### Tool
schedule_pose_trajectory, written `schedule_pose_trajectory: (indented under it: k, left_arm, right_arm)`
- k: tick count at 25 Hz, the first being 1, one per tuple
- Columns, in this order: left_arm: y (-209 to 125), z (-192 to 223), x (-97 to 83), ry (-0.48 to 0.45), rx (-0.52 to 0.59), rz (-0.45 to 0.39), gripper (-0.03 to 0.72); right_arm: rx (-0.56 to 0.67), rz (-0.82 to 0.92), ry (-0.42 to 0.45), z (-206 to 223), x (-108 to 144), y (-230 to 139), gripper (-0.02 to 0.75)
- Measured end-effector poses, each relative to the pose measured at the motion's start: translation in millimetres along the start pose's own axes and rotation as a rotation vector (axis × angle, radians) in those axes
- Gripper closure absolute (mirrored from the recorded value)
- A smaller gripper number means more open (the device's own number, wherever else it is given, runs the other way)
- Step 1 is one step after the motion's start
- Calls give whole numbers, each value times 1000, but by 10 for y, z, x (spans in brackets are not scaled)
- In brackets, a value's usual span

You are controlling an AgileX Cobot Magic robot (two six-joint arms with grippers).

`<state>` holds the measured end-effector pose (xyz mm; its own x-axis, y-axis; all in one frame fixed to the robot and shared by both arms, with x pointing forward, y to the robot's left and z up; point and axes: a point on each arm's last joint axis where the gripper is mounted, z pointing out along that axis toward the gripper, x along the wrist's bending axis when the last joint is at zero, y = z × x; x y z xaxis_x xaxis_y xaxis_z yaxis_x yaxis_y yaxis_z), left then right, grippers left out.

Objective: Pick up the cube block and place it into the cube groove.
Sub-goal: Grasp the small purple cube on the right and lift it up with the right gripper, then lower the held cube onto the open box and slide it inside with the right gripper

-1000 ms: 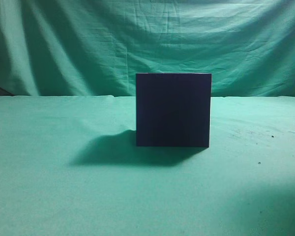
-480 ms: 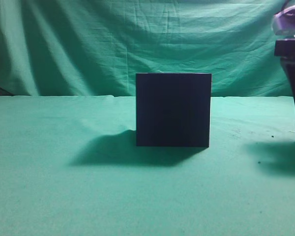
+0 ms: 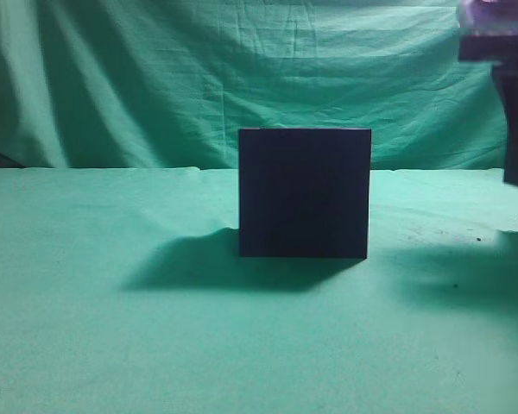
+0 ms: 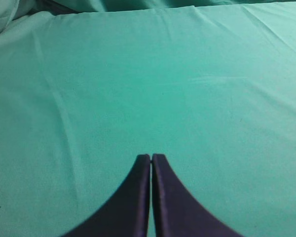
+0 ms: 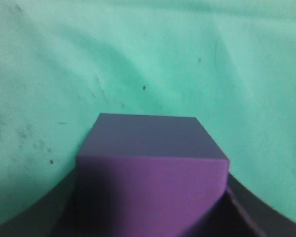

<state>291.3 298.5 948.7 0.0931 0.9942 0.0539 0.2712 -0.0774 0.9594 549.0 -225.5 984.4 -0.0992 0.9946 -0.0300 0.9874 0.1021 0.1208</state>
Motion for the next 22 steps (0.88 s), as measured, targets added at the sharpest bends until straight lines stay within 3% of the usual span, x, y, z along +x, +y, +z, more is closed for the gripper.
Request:
schedule_pose_trajectory:
  k: [5,10,14,18,22]
  left_arm:
    - [0,0,0,0,0,0,688]
    - [0,0,0,0,0,0,688]
    - [0,0,0,0,0,0,688]
    - [0,0,0,0,0,0,688]
    - [0,0,0,0,0,0,688]
  right_arm:
    - [-43,-93,18,-436,205,105,305]
    - [-91,-235,67,-912,807,-2,305]
    - [-142,-233,127,-1155,1259,-137,305]
    - [-130,-210,153,-1173,1532,-221,305]
    - [-79,-168,134,-975,1643,-176,305]
